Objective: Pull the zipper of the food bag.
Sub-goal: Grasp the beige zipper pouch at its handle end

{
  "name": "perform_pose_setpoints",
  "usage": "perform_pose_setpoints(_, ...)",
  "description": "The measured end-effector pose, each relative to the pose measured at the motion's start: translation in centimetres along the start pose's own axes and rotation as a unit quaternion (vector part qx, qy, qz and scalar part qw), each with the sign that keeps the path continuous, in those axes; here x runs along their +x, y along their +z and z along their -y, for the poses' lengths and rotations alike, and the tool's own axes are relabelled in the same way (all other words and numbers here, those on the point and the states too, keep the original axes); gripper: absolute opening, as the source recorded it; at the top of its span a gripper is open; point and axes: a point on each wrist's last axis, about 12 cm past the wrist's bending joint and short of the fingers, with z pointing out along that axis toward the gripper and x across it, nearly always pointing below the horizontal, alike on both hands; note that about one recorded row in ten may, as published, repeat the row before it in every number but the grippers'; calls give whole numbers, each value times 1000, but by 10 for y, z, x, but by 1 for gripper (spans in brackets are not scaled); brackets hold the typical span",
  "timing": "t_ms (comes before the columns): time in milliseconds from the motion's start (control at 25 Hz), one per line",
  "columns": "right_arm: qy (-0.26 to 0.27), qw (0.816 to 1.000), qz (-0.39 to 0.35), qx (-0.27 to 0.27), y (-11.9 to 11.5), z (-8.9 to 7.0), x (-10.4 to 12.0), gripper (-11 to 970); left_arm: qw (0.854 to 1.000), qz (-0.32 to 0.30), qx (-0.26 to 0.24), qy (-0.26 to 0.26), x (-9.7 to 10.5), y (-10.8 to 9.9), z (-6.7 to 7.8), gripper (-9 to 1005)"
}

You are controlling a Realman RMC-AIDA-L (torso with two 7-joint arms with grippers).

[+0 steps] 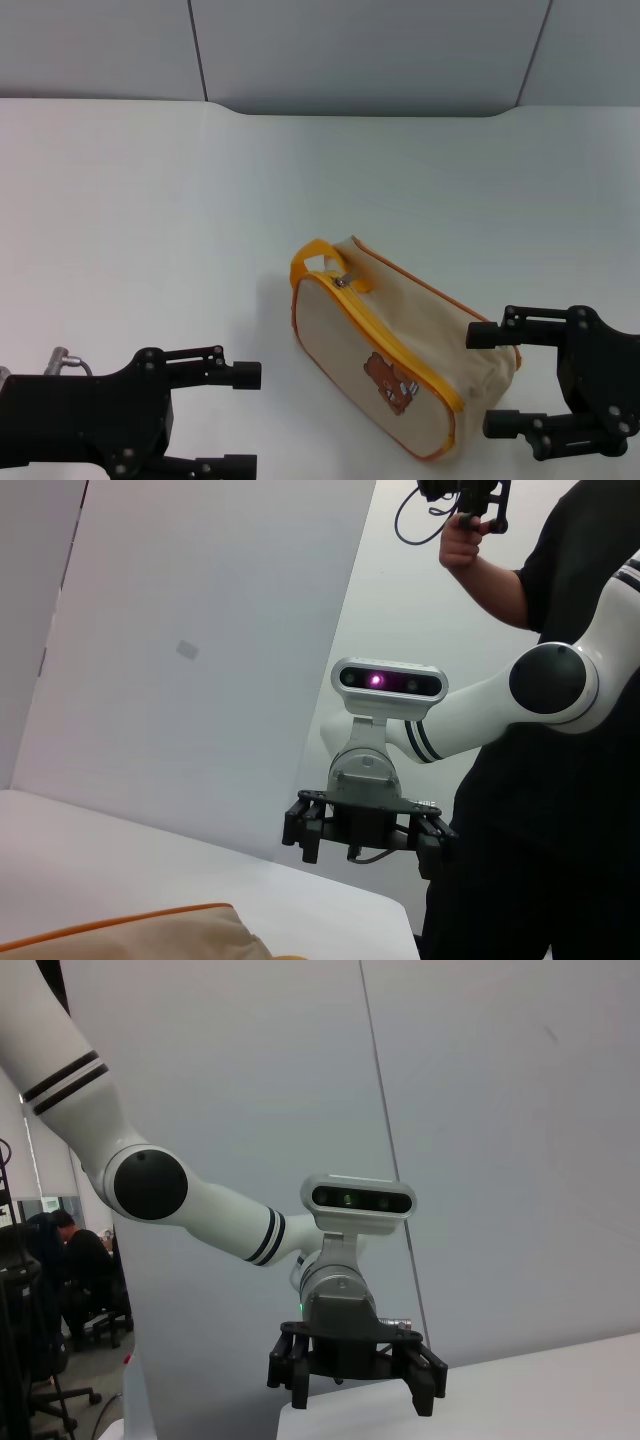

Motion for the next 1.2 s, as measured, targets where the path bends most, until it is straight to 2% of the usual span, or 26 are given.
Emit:
perform_pose_setpoints(640,0,1000,2,-4,0,-1,0,750,1000,-1,-5,3,-1,-1,-1,819)
perform_pose_setpoints(720,0,1000,2,-3,-1,-1,0,750,999,-15,-48,13,0,-3,-12,819)
perform_pose_setpoints(760,0,1000,2,-2,-1,-1,0,750,999,-15,-48,13,0,-3,-12,819)
perform_pose_setpoints(800,0,1000,1,-1,-1,-1,0,750,994,-38,-93,31,2,-2,-26,819)
perform_pose_setpoints(960,1,1000,1,0,-1,-1,1,750,986,-69,-139,61,0,5,-47,818)
perform_pose_setpoints(1200,3,1000,1,3,-2,-2,1,749,969,-140,-164,124,-1,34,-76,817)
